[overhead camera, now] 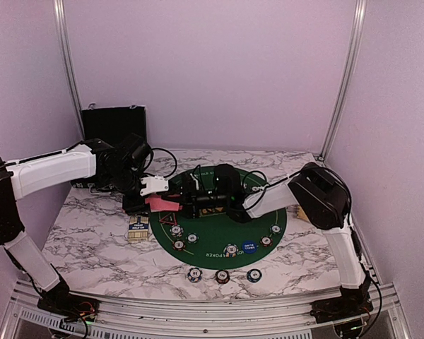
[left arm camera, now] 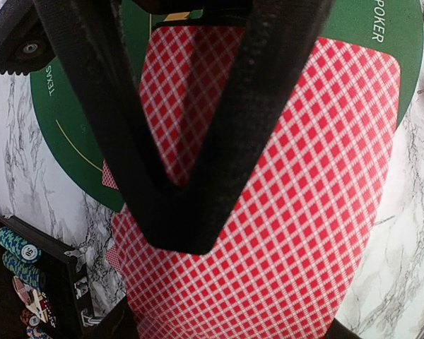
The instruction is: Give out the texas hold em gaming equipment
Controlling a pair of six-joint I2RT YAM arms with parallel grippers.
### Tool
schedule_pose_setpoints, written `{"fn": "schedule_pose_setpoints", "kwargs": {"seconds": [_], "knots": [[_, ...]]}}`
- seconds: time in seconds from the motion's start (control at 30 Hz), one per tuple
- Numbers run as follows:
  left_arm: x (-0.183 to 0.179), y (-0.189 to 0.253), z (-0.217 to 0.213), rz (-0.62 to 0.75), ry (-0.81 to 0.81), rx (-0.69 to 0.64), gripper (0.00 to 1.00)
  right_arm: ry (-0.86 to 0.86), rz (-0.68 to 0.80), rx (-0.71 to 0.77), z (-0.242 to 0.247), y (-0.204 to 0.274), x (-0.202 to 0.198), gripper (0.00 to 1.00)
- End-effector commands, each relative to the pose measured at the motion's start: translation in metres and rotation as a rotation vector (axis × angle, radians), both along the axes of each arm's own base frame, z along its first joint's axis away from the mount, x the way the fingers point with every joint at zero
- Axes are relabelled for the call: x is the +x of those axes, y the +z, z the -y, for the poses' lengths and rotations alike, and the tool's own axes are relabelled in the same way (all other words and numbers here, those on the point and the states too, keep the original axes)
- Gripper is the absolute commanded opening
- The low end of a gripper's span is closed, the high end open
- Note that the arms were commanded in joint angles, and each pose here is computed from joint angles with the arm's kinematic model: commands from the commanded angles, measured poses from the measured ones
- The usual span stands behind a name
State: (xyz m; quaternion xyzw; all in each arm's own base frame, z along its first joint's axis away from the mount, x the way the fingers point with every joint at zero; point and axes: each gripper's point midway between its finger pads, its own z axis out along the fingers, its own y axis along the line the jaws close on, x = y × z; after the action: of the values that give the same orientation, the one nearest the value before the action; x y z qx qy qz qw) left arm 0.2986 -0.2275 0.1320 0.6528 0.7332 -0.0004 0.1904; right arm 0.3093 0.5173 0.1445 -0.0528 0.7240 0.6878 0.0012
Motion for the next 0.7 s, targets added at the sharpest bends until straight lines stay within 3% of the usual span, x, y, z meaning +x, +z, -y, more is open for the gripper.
{"fn": "schedule_pose_setpoints", "kwargs": {"seconds": [0.0, 0.37, 0.67], "knots": [[0.002, -0.001, 0.000, 0.005, 0.000, 0.001, 0.09, -0.004, 0.055, 0.067, 0.005, 0.040, 0.001, 0.52], [0.002, 0.000, -0.001, 0.009, 0.002, 0.004, 0.09, 0.007, 0.071, 0.006, 0.015, 0.037, -0.005, 0.40], [0.003, 0.001, -0.001, 0.012, 0.002, 0.003, 0.09, 0.013, 0.072, -0.038, 0.023, 0.031, -0.007, 0.17]]}}
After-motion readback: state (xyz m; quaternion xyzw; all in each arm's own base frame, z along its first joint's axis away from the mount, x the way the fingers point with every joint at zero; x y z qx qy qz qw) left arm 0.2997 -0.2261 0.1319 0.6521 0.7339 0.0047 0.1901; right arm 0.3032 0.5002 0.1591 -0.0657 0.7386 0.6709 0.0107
